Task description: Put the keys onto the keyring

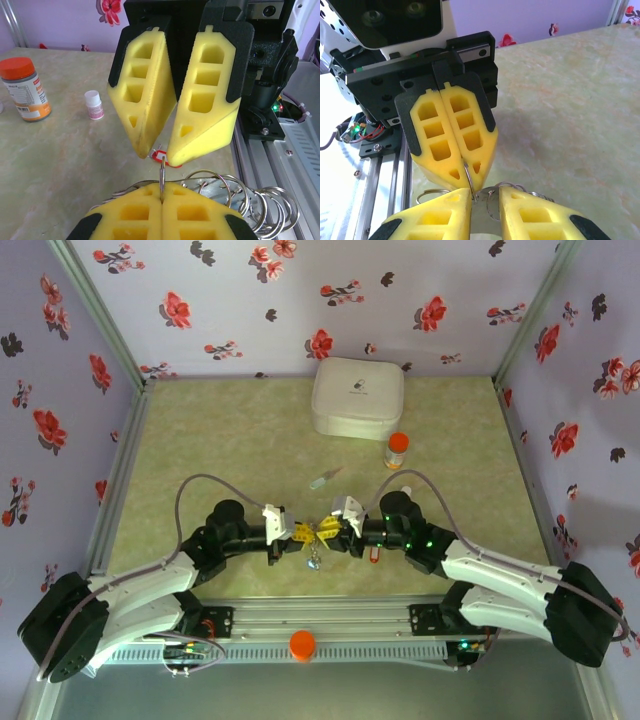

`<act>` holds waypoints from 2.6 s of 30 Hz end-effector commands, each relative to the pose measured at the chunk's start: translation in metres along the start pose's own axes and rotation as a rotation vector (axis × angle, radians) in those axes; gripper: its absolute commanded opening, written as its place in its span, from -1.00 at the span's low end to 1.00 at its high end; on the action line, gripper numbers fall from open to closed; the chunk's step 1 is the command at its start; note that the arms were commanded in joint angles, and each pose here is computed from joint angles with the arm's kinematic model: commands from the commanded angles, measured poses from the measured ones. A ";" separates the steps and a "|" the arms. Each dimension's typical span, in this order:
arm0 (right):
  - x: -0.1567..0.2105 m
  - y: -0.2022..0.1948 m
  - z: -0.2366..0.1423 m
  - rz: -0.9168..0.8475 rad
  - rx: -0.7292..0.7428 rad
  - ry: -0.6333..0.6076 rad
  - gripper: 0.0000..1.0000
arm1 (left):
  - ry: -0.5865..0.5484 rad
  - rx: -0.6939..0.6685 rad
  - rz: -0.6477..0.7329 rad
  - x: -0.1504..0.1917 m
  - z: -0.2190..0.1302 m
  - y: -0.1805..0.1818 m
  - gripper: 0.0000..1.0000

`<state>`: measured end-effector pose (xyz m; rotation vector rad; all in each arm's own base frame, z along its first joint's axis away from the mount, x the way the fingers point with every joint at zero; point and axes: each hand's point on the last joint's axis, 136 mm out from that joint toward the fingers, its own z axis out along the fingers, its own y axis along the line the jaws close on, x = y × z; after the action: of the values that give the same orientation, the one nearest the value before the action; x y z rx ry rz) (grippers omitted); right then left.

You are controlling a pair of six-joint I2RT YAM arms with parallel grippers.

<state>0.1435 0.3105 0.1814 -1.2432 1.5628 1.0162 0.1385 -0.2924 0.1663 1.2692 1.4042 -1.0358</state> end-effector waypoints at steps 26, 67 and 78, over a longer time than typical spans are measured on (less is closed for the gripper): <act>-0.004 0.006 0.007 -0.113 -0.006 0.121 -1.00 | 0.121 -0.067 0.068 0.001 -0.013 0.005 -0.30; -0.017 0.010 0.000 -0.195 0.057 0.078 -0.47 | 0.107 -0.043 0.166 -0.013 -0.010 0.001 -1.00; -0.011 0.009 0.007 -0.171 0.031 0.047 -0.49 | 0.026 -0.049 0.150 -0.013 -0.008 -0.001 -1.00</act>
<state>0.1374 0.3154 0.1796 -1.3941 1.5182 0.8024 0.1392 -0.2824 0.1635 1.3668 1.4031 -0.8482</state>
